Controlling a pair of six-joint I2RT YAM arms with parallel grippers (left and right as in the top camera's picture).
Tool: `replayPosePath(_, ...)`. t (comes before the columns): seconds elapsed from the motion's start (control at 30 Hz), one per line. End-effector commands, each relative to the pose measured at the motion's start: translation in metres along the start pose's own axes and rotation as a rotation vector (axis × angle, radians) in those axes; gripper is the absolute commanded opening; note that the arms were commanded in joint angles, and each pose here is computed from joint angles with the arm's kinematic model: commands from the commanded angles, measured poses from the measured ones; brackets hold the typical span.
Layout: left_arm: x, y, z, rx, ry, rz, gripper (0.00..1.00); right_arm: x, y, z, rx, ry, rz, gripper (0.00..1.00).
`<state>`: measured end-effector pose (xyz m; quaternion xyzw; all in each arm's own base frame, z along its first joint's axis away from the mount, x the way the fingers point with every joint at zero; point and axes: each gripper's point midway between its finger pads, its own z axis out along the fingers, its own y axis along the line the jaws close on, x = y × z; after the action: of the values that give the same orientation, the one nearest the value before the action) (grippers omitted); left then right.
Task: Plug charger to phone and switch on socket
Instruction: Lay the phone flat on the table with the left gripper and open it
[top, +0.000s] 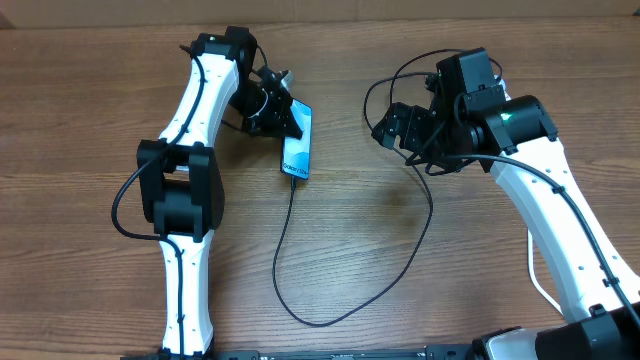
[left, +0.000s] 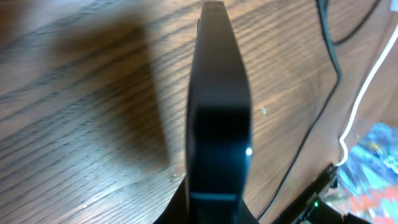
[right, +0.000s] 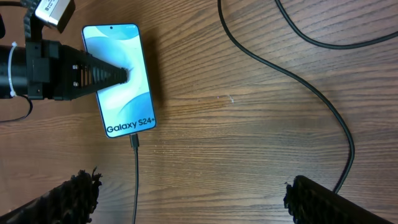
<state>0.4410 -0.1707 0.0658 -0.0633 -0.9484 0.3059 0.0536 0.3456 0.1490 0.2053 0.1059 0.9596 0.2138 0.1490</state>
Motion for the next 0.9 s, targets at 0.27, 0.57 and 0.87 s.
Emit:
replayPosePath(0.27,-0.01,0.024,0.012,-0.1,-0.022,-0.143,0.04,-0.004,-0.002,0.0,0.008,-0.01,-0.005,0.97)
replayPosePath(0.57,-0.02,0.024,0.013,-0.108,-0.061,-0.142,0.04,-0.005,-0.001,0.0,0.005,-0.015,-0.006,0.97)
replayPosePath(0.87,-0.022,0.018,0.019,-0.123,-0.064,-0.12,0.04,-0.006,0.0,0.0,0.003,-0.018,-0.007,0.97)
